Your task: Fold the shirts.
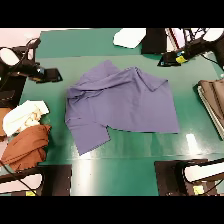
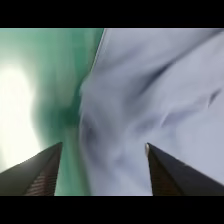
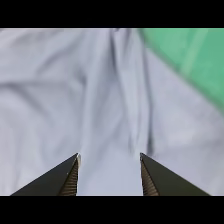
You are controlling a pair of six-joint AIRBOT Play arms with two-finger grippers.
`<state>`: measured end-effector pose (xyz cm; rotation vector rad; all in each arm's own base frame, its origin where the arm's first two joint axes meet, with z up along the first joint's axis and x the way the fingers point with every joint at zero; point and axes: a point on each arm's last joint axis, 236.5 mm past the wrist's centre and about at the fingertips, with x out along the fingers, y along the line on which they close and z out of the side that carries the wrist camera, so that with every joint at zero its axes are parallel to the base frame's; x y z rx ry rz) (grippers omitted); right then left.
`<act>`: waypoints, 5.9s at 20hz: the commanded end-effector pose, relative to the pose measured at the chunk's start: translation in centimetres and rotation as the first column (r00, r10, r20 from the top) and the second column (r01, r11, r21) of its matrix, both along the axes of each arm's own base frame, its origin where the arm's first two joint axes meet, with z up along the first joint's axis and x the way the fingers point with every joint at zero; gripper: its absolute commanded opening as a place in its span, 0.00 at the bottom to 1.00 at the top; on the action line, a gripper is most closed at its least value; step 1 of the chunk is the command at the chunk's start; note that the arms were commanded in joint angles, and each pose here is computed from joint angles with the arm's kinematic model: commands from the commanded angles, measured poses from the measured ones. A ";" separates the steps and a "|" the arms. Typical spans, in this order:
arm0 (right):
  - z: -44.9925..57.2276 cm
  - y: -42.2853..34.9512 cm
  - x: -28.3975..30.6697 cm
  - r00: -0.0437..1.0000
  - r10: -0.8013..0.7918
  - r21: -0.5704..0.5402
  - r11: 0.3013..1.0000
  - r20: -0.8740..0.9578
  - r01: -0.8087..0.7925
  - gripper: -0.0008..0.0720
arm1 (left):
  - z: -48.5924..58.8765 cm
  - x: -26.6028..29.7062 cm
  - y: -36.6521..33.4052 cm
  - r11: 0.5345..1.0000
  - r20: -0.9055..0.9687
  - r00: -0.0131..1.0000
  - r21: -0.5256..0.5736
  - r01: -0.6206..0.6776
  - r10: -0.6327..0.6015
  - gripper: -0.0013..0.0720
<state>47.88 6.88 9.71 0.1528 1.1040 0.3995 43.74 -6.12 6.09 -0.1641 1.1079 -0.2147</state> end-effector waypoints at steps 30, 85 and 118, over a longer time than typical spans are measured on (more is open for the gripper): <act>-16.8 -13.5 -28.3 0.672 -0.516 0.008 0.790 -0.532 0.614 0.77 | -5.7 -10.4 -7.9 0.968 -0.079 0.994 -0.245 0.059 -0.081 0.05; -3.7 -10.4 0.9 0.958 -0.273 0.049 0.959 -0.084 0.278 0.04 | -0.8 7.6 -2.2 1.000 0.089 0.996 -0.004 -0.018 0.018 0.05; 1.6 -8.0 -9.0 0.964 -0.265 -0.014 0.964 0.038 0.265 0.63 | -13.1 -27.7 -3.0 0.999 -0.522 0.853 -0.021 -0.050 0.032 0.82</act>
